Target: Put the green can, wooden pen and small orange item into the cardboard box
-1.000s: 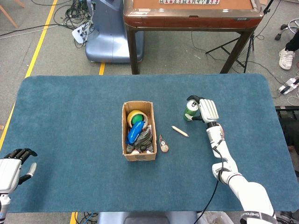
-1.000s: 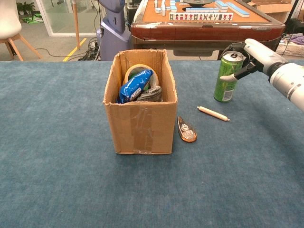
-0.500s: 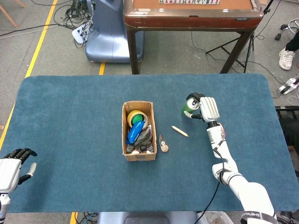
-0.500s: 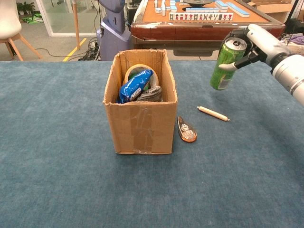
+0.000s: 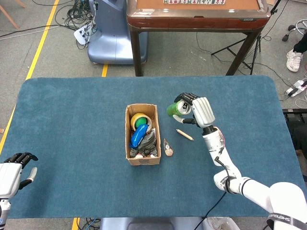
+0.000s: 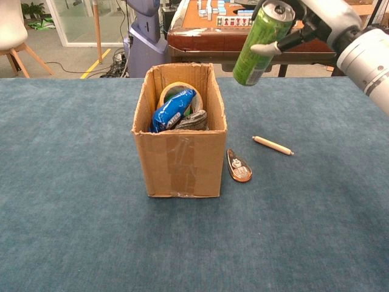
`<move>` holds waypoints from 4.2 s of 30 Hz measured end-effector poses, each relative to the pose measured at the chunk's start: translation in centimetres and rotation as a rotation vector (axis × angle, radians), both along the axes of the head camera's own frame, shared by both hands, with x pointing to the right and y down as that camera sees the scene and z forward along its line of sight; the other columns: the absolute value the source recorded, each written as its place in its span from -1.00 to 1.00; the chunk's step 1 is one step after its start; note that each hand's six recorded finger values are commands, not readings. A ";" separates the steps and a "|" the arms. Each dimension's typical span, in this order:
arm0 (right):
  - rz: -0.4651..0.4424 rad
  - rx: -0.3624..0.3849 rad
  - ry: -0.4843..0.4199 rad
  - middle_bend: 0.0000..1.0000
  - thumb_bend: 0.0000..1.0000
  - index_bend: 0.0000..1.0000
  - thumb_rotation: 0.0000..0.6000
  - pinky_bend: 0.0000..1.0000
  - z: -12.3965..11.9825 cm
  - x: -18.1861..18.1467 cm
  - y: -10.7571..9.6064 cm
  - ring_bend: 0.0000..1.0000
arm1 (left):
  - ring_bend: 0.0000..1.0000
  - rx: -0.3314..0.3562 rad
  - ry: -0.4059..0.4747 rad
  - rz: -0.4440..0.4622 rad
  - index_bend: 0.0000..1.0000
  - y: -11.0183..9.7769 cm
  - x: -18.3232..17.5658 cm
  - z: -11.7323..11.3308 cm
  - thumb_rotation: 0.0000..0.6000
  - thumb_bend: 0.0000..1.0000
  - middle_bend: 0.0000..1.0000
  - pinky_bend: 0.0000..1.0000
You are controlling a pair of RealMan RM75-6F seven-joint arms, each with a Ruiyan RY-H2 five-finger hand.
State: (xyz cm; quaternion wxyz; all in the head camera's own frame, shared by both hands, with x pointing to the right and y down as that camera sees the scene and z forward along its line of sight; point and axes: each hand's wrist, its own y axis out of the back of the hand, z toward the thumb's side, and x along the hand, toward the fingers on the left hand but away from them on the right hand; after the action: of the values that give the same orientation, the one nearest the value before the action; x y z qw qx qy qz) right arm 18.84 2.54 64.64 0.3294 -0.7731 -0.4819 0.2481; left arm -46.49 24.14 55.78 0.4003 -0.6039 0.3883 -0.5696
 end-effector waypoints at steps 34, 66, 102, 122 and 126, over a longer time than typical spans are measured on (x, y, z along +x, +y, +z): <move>-0.214 -0.002 0.015 -0.42 -1.00 -0.61 1.00 -0.14 -2.2 -9.9 2.9 -0.46 | -0.31 -0.004 0.001 0.016 -0.15 0.3 0.5 -0.4 1.00 -0.26 -0.18 0.03; -0.276 0.132 0.444 -0.29 -1.00 -0.08 1.00 -0.32 -4.1 0.9 2.1 -0.54 | -0.31 -0.026 -0.022 0.019 -0.15 0.6 0.7 0.3 1.00 -0.26 -0.18 0.03; -0.301 -0.158 0.870 1.00 0.91 -0.05 1.00 0.97 7.8 7.7 3.9 1.00 | -0.31 -0.033 -0.028 0.014 -0.14 0.6 0.6 0.5 1.00 -0.26 -0.18 0.03; -0.303 -0.253 0.779 1.00 0.93 -0.05 1.00 0.97 12.3 4.7 4.1 1.00 | -0.16 -0.030 -0.051 0.004 0.00 1.1 0.9 -1.1 1.00 -0.26 -0.02 0.03; -0.306 -0.261 0.769 1.00 0.93 -0.05 1.00 0.97 12.7 4.2 4.1 1.00 | -0.13 -0.038 -0.069 -0.007 0.02 1.3 0.7 -1.4 1.00 -0.26 0.01 0.03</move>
State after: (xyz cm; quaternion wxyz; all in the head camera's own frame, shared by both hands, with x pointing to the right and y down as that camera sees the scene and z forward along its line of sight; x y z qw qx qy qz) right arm 23.04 6.61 77.32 0.4173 -0.7222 -0.1685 0.5252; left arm -45.75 25.40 54.34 0.3998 -0.5901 0.3653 -0.5987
